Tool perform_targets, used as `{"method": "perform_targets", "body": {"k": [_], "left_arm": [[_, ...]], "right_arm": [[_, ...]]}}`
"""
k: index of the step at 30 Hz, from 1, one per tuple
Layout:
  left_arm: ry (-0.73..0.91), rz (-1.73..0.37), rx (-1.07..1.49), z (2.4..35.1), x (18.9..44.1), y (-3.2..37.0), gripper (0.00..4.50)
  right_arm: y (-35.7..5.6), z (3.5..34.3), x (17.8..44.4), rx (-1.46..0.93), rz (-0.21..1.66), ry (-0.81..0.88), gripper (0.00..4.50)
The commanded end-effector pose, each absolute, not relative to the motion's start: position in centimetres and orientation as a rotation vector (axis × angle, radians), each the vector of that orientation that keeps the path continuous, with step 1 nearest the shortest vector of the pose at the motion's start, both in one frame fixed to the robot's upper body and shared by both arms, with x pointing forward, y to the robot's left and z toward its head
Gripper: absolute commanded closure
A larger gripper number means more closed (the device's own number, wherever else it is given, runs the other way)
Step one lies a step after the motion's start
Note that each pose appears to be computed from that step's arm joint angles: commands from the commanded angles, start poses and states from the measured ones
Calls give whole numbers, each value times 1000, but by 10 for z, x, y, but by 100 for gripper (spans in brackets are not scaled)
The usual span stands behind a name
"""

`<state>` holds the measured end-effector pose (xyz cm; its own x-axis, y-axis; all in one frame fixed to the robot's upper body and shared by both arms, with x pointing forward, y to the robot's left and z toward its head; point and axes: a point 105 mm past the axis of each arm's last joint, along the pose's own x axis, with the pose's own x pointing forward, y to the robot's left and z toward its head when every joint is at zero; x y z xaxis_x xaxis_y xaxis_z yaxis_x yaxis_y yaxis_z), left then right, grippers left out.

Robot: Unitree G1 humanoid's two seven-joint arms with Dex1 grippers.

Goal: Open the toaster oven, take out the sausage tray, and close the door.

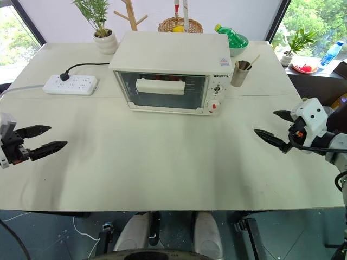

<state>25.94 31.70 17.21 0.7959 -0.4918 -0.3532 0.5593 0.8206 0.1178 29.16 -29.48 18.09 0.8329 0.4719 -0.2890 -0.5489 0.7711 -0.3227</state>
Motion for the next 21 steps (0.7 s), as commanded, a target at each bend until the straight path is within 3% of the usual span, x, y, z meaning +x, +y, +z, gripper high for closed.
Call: {"method": "perform_targets", "body": {"k": [1, 14, 21], "left_arm": [[278, -588, 258, 183, 259, 313, 0], [242, -582, 213, 192, 265, 309, 0], [172, -791, 199, 213, 267, 261, 0]], "right_arm": [[-294, 191, 292, -434, 543, 146, 2], [-290, 192, 293, -385, 548, 137, 2], [-250, 208, 280, -382, 749, 142, 2]]}}
